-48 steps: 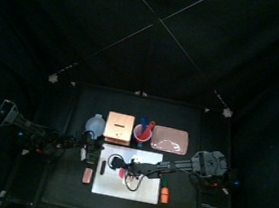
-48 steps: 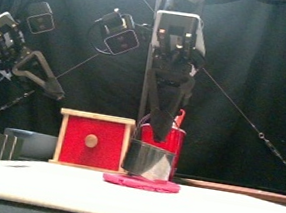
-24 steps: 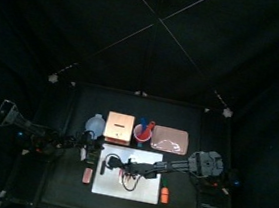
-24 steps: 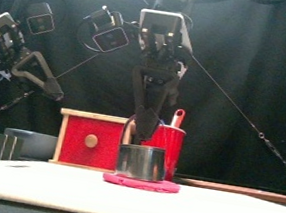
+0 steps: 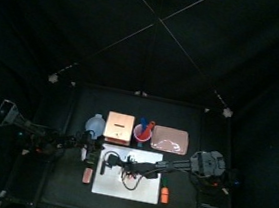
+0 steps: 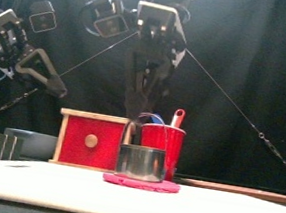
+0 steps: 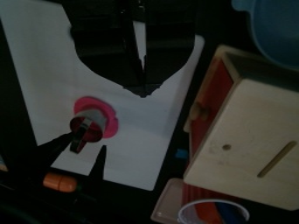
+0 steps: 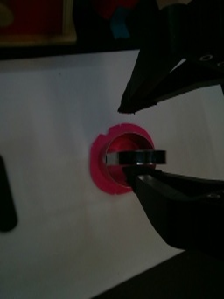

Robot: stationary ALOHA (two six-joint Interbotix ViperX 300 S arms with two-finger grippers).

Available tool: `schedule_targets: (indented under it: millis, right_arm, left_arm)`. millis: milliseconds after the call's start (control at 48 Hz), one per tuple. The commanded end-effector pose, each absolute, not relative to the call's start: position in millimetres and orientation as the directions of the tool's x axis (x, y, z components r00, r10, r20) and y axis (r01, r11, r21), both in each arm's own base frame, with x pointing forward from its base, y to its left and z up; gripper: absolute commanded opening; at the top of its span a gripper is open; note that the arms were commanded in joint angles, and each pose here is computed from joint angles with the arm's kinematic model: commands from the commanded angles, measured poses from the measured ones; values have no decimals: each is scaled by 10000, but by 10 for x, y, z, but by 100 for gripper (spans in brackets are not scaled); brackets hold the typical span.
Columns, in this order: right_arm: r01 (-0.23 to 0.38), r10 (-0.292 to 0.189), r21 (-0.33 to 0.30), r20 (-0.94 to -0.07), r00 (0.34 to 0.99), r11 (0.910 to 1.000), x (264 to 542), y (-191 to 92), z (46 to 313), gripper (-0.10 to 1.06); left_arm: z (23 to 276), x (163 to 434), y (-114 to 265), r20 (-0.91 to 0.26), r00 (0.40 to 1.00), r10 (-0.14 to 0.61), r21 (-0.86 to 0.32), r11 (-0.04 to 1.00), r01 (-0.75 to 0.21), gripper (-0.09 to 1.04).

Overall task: Get the cutter from the drawer then cut the dough then place the extra dough in the bowl
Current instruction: Cut the dough

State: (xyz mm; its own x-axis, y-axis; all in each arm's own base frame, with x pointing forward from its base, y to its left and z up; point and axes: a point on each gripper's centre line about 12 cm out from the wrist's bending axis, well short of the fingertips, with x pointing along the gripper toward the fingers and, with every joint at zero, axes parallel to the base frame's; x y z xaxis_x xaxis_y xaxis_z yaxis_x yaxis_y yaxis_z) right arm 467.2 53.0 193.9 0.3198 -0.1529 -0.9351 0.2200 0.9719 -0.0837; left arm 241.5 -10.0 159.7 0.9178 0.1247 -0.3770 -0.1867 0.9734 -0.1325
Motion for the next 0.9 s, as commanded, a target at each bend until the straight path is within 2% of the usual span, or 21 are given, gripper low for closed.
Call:
schedule_targets:
  millis: [21, 104, 208, 333, 396, 562, 646, 750, 896]
  right_arm:
    - [2187, -1279, -345, -8941, 4292, 9752, 4577, 536, 2394, 86]
    - [2054, -1131, -174, -8783, 4646, 9785, 4494, 557, 2457, 86]
    - [1798, -672, 305, -8558, 5130, 9832, 4366, 626, 2472, 86]
    - [1593, -80, 985, -8276, 5612, 9823, 4187, 675, 2441, 86]
    - [1283, 245, 1311, -7871, 6164, 9830, 4085, 702, 2454, 86]
    - [527, 514, 1298, -6863, 7255, 9901, 3813, 644, 2426, 86]
    - [301, 790, 1550, -6502, 7556, 9875, 3666, 614, 2280, 85]
    - [-136, 1012, 1503, -5935, 7984, 9886, 3527, 548, 2141, 85]
    - [-310, 1123, 1703, -4924, 8631, 9849, 3408, 364, 2030, 85]
  left_arm:
    - [1756, 2510, -118, -3249, 9378, 1224, -1450, 9734, -1773, 38]
    - [1807, 2531, -103, -3058, 9431, 1303, -1499, 9717, -1828, 38]
    - [1887, 2581, -101, -2816, 9503, 1327, -1534, 9714, -1811, 38]
    - [1976, 2644, -110, -2543, 9585, 1286, -1480, 9743, -1700, 38]
    - [2035, 2688, -126, -2326, 9654, 1181, -1301, 9799, -1512, 38]
    - [2064, 2776, -174, -2008, 9765, 779, -384, 9954, -874, 38]
    - [2047, 2825, -190, -1883, 9798, 678, -80, 9975, -706, 38]
    - [2012, 2908, -216, -1953, 9787, 629, 79, 9980, -626, 38]
    - [1884, 3055, -254, -2382, 9697, 549, 379, 9982, -472, 39]
